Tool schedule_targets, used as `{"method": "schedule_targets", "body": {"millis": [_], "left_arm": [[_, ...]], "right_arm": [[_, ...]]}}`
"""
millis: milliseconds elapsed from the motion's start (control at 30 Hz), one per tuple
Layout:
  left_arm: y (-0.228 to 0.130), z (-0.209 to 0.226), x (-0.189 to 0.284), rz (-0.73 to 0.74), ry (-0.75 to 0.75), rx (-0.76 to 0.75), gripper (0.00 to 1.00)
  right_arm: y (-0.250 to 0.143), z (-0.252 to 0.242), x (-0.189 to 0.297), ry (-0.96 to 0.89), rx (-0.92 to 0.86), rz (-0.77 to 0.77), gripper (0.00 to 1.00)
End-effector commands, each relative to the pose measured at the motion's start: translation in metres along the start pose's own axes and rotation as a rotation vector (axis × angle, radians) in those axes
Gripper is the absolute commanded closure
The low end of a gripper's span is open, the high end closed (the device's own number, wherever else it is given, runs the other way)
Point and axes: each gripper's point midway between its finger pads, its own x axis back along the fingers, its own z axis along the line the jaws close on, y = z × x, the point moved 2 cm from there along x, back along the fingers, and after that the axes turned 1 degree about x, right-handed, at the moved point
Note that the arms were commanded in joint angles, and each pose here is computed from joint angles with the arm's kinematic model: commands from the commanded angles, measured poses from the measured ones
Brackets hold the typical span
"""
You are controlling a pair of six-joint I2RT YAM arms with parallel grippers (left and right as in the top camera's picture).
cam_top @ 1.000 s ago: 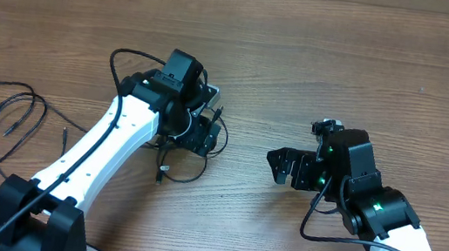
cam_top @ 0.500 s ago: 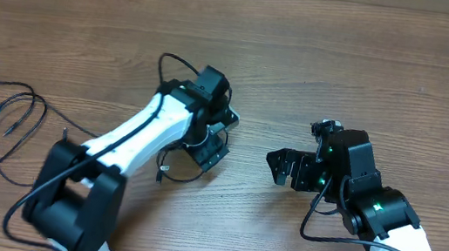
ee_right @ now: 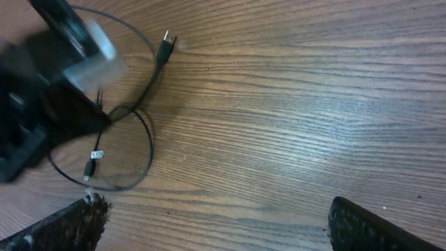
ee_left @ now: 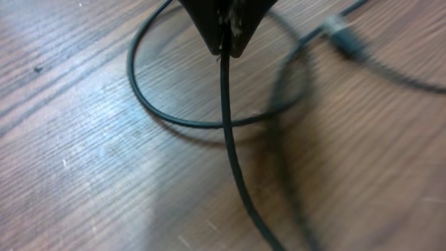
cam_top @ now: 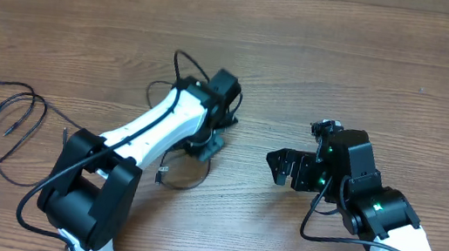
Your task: Untangle cables
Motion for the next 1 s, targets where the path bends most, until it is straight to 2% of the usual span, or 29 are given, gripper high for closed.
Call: {"method": "schedule_targets", "body": {"millis": [0, 167, 300, 467, 567, 667, 767, 867, 967], "left_arm": [[0.027, 0.036, 0.056, -0.128, 0.116, 0.126, 0.96], [0.04, 0.078, 0.155, -0.344, 0.158, 0.233, 0.96], [0.027, 0.115, 0.245, -0.566, 0.215, 0.36, 0.96], [-0.024, 0.171, 0.343, -0.848, 0.318, 0.606, 0.94], [-0.064, 0.205, 0.381, -0.979, 0.38, 0.799, 0.91], [-0.102, 0.235, 0.397, -1.039, 0.439, 0.963, 0.91], [-0.132, 0.26, 0.391, -1.016, 0.483, 1.089, 0.92], [-0.146, 0.273, 0.373, -0.953, 0.478, 1.159, 0.93], [-0.143, 0.27, 0.351, -0.896, 0.385, 1.204, 0.96]], "right_arm": [[0.001, 0.003, 0.001, 0.009, -0.001, -0.005, 0.01], [0.001, 0.002, 0.001, 0.008, -0.001, -0.003, 0.0], [0.001, 0.002, 0.001, 0.008, -0.001, -0.003, 0.0], [0.002, 0.001, 0.001, -0.002, 0.0, -0.008, 0.0], [0.002, 0.001, 0.001, -0.002, 0.0, -0.008, 0.0], [0.002, 0.001, 0.001, -0.001, -0.001, -0.008, 0.0], [0.002, 0.001, 0.001, -0.001, 0.0, -0.008, 0.0], [0.002, 0.001, 0.001, -0.001, 0.0, -0.008, 0.0], [0.002, 0.001, 0.001, -0.001, -0.001, -0.008, 0.0]]}}
